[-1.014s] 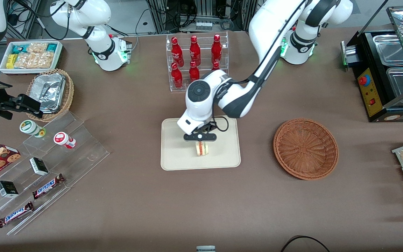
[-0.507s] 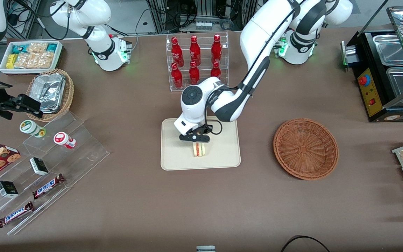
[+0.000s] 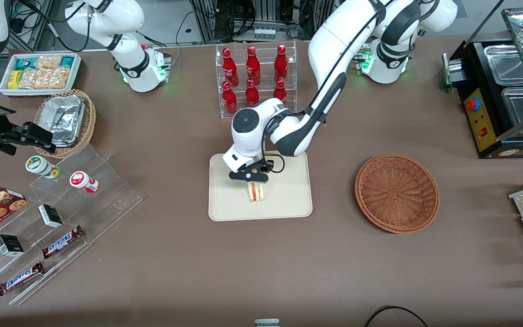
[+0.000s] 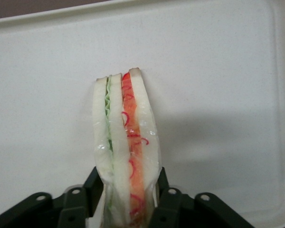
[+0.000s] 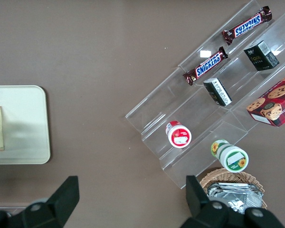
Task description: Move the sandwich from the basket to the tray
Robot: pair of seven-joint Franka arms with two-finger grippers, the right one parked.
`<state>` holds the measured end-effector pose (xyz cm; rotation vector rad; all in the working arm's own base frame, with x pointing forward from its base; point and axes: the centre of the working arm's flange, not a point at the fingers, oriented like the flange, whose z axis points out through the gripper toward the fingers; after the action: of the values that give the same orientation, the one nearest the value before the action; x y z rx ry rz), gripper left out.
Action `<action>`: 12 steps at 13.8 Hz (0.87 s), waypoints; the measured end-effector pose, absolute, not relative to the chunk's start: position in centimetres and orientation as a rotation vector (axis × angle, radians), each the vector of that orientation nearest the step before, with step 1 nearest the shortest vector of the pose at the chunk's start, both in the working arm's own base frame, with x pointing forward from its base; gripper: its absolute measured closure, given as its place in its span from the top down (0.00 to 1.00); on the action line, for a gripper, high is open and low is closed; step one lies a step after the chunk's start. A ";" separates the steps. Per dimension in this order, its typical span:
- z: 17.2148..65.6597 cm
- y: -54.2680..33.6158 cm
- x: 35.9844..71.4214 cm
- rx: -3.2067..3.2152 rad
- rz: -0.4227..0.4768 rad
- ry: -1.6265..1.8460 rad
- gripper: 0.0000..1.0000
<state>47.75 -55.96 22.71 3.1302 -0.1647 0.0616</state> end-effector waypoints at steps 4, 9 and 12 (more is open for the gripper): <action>24.4 -56.1 48.5 3.119 0.093 -0.155 0.99; 31.2 -54.7 49.4 3.149 0.106 -0.092 1.00; 37.4 -50.8 51.4 3.185 0.097 0.053 1.00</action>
<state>51.39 -50.78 37.40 3.1847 0.0533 0.0974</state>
